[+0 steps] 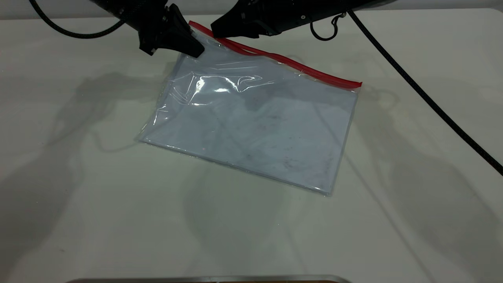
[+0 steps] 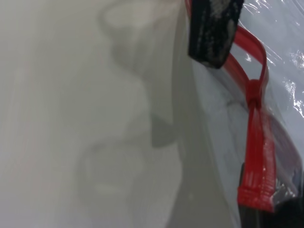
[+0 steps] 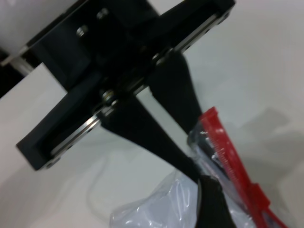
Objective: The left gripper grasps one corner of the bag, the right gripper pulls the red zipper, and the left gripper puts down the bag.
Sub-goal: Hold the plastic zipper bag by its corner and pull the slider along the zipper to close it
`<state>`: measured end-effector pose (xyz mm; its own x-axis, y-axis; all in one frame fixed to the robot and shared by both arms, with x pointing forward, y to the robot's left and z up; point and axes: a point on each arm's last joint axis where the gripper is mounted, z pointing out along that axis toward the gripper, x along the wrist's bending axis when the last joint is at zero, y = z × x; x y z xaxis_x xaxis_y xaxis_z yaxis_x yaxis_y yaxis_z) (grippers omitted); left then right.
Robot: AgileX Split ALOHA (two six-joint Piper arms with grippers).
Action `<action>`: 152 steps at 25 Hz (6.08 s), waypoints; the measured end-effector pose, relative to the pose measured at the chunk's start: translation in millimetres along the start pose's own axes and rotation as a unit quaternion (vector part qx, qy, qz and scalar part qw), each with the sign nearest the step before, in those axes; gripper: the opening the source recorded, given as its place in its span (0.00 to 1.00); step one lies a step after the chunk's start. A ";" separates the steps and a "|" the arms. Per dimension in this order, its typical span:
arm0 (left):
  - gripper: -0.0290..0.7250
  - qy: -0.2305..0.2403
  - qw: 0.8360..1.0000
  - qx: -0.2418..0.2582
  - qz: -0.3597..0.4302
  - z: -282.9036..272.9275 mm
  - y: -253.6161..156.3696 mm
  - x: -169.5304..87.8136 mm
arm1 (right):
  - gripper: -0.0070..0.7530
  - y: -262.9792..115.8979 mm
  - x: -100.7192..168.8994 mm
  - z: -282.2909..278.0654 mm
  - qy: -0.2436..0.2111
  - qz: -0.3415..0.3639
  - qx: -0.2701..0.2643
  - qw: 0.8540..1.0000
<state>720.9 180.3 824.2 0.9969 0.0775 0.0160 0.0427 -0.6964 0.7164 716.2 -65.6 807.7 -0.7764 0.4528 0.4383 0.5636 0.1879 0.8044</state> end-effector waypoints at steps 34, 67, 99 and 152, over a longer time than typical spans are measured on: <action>0.11 -0.008 0.999 -0.021 -0.048 -1.7 2.2 -0.8 | 0.05 -13.2 -2.1 8.2 0.015 -0.016 -0.008 1.000; 0.08 0.082 0.933 -0.331 -0.114 -68.4 -2.7 28.6 | 0.06 -7.8 -38.6 -25.2 -0.027 -0.013 -0.018 0.999; 0.66 0.025 0.963 -0.175 -0.203 -50.8 -15.2 19.2 | 0.06 -1.7 -5.4 -8.3 0.139 -0.045 0.006 0.989; 0.11 -0.044 0.974 -0.183 -0.122 -38.0 0.0 2.8 | 0.07 29.2 -3.0 -14.7 0.131 -0.073 0.032 0.988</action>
<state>721.1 207.6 850.7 0.9624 0.1373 -0.2344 0.2690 -0.3617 0.8926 730.8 -74.3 835.8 -0.8926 0.1768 0.4148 0.4500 0.2932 0.8435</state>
